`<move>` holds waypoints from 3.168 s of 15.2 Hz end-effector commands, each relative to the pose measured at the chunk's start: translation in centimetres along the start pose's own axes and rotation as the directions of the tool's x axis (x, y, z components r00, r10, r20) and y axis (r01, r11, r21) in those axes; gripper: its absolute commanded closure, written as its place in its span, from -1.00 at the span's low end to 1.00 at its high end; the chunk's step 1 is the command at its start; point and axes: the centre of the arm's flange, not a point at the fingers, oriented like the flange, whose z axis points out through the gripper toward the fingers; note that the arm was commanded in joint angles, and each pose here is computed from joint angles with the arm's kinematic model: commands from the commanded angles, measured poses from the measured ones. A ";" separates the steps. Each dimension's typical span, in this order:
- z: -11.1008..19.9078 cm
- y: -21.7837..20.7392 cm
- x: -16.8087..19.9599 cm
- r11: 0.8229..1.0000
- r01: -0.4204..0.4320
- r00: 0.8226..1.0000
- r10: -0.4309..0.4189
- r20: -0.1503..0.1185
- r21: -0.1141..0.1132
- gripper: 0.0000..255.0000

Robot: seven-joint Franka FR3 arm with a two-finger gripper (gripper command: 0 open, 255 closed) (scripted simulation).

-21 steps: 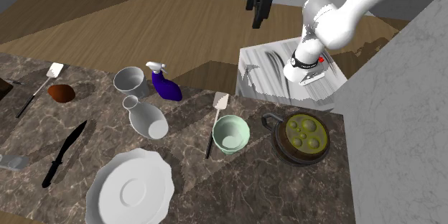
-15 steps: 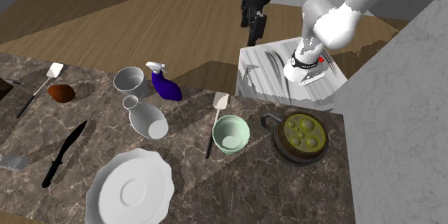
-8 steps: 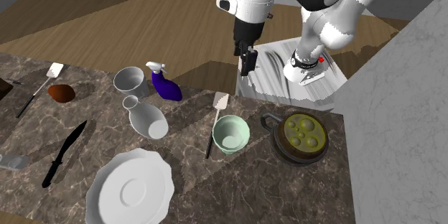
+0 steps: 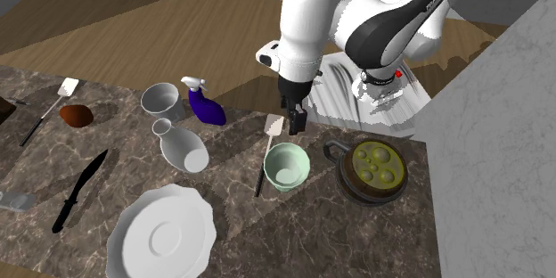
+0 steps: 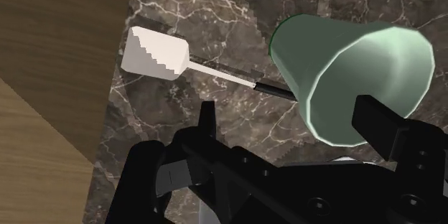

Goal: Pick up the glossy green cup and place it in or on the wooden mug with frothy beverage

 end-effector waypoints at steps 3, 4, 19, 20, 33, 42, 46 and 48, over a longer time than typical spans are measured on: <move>4.1 -3.0 1.3 1.000 0.014 1.000 -0.014 0.000 0.021 -1.00; 4.9 -3.6 1.6 1.000 0.017 1.000 -0.017 0.000 0.025 -1.00; 8.8 -3.7 1.6 1.000 0.017 1.000 -0.017 0.000 0.025 -1.00; 8.8 -3.7 1.6 1.000 0.017 1.000 -0.017 0.000 0.025 1.00; 6.8 -4.1 1.8 1.000 0.017 1.000 -0.017 0.000 0.025 1.00; 2.1 -4.8 2.3 1.000 0.017 1.000 -0.017 0.000 0.025 1.00; 0.1 -5.2 2.6 1.000 0.017 1.000 -0.017 0.000 0.025 1.00; -1.0 -5.4 2.7 1.000 0.017 1.000 -0.017 0.000 0.025 1.00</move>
